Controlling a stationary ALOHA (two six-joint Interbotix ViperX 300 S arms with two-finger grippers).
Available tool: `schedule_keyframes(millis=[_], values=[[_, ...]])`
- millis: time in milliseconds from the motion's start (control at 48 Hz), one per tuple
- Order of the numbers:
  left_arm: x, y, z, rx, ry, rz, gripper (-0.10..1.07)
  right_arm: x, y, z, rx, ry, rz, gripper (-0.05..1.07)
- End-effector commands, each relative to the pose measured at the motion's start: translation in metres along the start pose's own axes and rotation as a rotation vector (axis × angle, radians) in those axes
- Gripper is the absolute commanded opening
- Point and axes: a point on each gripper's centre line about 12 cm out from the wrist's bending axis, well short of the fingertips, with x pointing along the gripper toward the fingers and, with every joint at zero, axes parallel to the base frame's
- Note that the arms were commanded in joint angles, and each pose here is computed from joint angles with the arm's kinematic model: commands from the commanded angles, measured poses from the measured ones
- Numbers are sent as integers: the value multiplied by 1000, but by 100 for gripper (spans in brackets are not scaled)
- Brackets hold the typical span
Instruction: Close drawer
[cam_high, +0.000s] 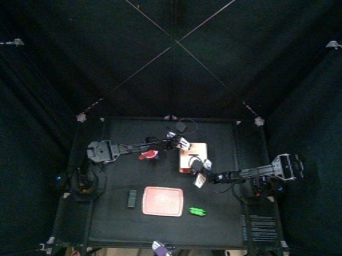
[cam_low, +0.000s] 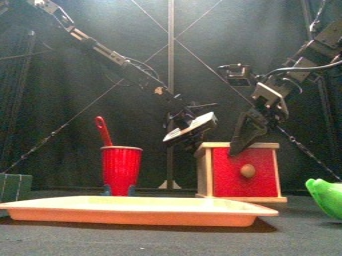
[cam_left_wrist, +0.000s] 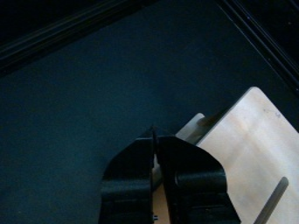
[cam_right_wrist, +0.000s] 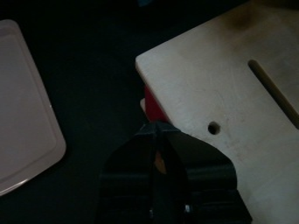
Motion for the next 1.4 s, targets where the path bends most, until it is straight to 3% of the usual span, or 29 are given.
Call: schedule_keyframes(millis=[0, 208, 771, 917, 1250, 1375], values=[[-5, -5, 15, -14, -35, -22, 42, 6, -8, 11, 23, -15, -27, 51], [-6, -4, 15, -22, -33, -22, 43, 10, -9, 10, 15, -8, -33, 51], [-10, -8, 18, -18, -41, -29, 43, -8, -13, 11, 31, -43, -21, 51], [-24, -11, 33, -5, -80, -43, 42, -10, -5, 14, 7, -57, 3, 51], [-72, -24, 79, 128, -244, -66, 42, -36, 9, 25, -3, -134, 66, 51], [-83, -25, 86, 151, -272, -66, 42, -48, 11, 24, -7, -161, 93, 51]])
